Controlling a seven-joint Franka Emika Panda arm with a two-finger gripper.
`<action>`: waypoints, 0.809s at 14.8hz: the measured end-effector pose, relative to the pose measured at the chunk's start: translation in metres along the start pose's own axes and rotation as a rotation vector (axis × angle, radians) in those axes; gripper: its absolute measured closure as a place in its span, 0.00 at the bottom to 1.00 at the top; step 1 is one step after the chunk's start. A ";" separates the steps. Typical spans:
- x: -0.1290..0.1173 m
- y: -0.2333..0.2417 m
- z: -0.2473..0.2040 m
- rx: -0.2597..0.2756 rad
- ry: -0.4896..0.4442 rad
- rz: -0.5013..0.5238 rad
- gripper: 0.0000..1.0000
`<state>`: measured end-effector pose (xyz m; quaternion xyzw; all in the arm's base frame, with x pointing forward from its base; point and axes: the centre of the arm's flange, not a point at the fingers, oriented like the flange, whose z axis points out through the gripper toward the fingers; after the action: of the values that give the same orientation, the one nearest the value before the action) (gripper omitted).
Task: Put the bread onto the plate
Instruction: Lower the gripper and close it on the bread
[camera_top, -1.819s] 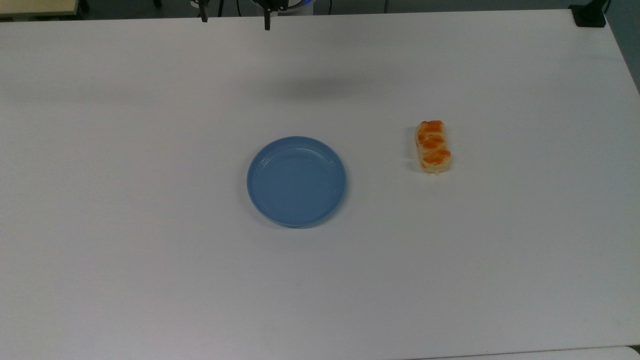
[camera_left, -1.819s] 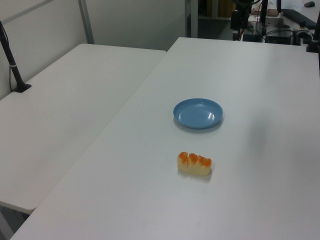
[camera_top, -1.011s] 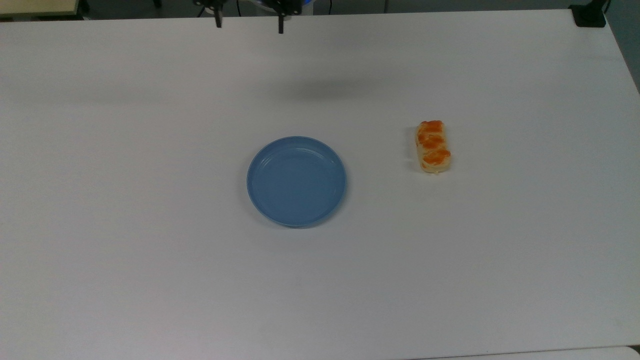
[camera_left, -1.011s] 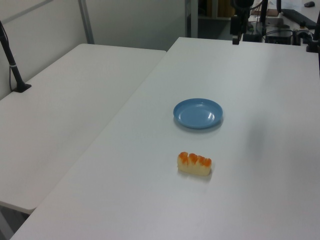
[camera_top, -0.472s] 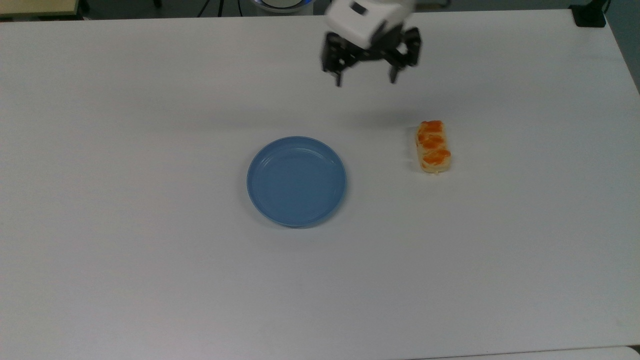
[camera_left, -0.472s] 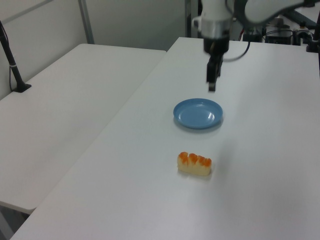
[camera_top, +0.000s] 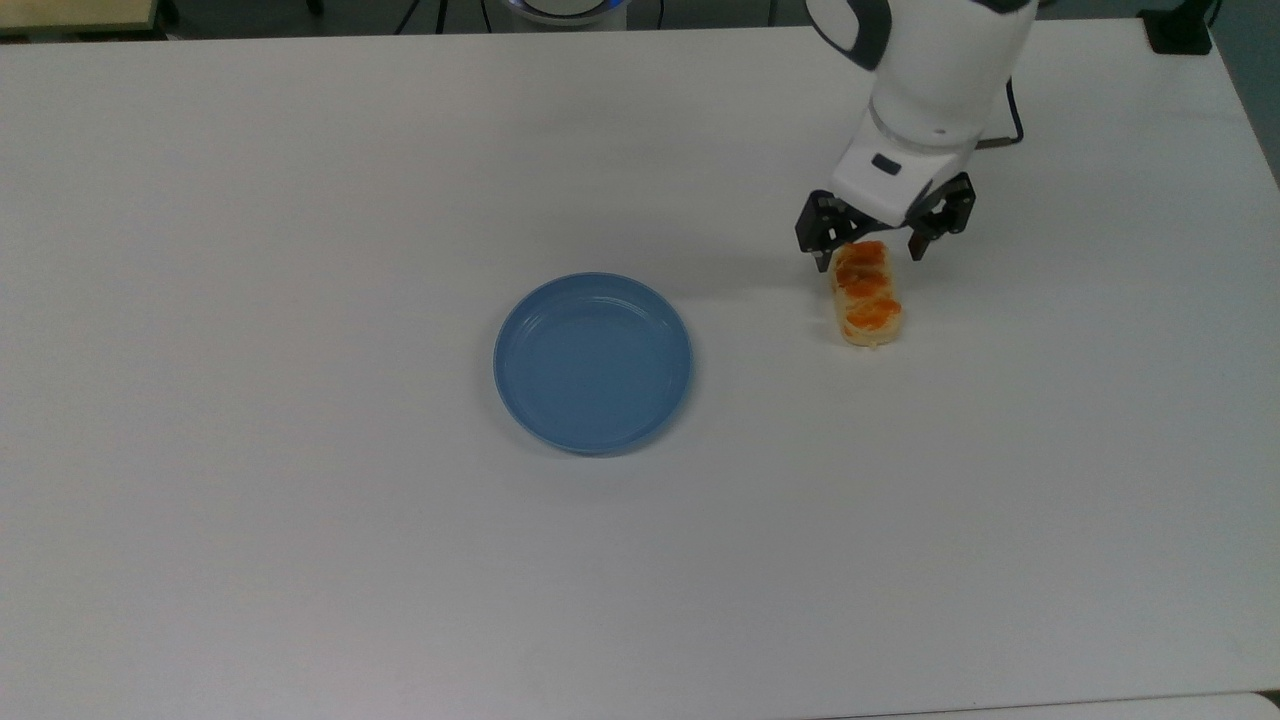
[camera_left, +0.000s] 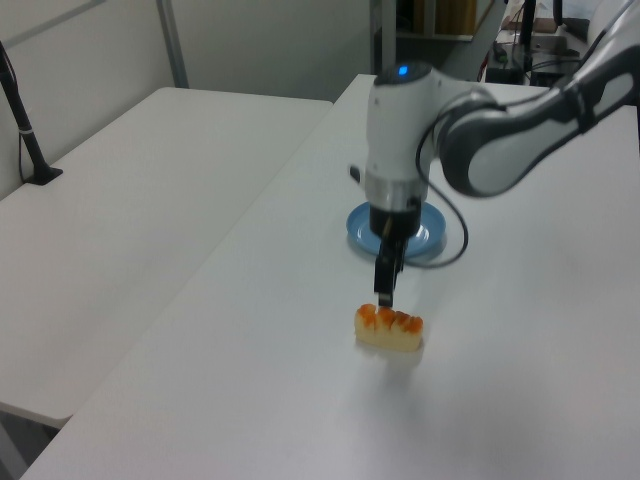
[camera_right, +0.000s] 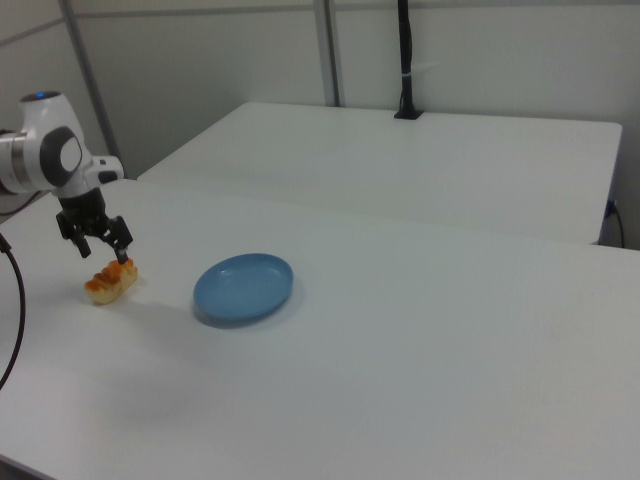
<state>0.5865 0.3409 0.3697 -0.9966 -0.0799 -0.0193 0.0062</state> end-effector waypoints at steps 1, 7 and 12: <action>-0.001 -0.006 0.014 -0.001 -0.012 -0.003 0.00; -0.004 -0.017 0.054 -0.013 -0.049 -0.020 0.13; 0.001 -0.022 0.043 -0.001 -0.019 -0.022 0.66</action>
<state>0.5853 0.3638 0.3269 -0.9958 -0.0908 -0.0097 0.0049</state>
